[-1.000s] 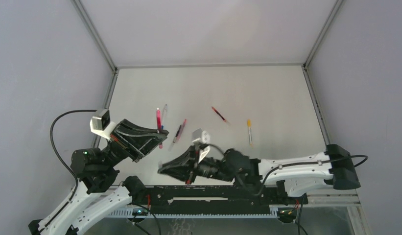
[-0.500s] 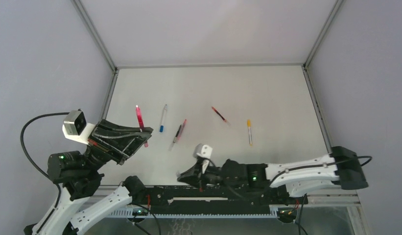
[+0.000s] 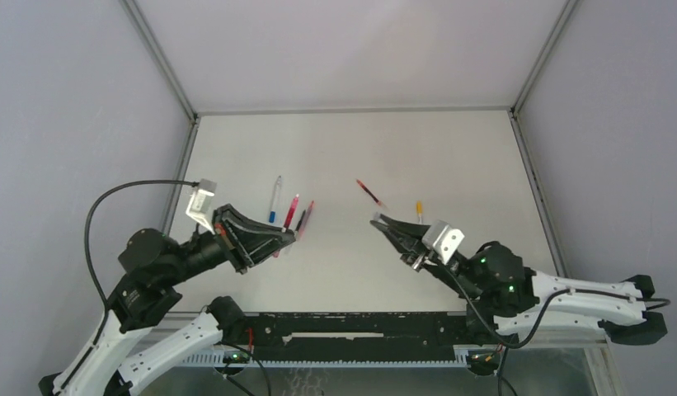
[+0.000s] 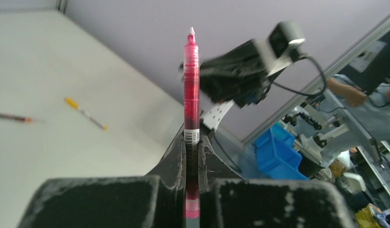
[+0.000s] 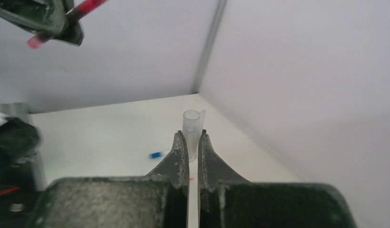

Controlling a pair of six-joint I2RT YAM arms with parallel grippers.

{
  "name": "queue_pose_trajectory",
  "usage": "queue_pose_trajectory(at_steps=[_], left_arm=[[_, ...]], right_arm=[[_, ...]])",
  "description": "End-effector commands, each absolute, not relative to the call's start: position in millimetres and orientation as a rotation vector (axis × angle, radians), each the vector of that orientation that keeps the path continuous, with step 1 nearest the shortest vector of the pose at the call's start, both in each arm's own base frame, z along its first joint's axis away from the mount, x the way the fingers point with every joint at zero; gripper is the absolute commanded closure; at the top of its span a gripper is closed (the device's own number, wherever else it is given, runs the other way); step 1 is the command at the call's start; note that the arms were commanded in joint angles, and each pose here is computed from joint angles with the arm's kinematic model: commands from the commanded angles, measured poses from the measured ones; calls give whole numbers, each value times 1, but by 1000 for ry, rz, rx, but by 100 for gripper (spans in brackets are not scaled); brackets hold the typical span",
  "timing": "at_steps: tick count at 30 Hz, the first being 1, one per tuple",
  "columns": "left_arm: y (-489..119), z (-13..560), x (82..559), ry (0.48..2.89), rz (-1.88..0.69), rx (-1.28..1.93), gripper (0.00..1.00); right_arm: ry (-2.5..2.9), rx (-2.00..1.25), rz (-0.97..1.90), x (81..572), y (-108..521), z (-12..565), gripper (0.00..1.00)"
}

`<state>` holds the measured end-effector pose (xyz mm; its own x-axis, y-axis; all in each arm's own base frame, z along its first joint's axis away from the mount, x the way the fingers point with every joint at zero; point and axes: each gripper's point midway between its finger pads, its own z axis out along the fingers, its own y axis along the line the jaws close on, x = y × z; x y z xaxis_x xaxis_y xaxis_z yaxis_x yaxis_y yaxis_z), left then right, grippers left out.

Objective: Insert the pens into the pen caps
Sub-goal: Insert the pen cap onto the pen.

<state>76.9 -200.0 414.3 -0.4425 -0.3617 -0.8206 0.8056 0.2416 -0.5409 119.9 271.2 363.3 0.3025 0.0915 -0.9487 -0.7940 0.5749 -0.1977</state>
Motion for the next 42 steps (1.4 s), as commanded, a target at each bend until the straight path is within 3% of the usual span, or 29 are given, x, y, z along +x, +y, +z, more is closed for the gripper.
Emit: queue_pose_trajectory(at_steps=[1, 18, 42], left_arm=[[-212, 365, 80, 1682, -1394, 498, 100], [-237, 332, 75, 1859, -1466, 571, 100], [-264, 345, 73, 1745, -1482, 700, 100]], right_arm=[[832, -978, 272, 136, 241, 388, 100], [471, -1473, -739, 195, 213, 404, 100], [106, -1674, -884, 163, 250, 413, 100]])
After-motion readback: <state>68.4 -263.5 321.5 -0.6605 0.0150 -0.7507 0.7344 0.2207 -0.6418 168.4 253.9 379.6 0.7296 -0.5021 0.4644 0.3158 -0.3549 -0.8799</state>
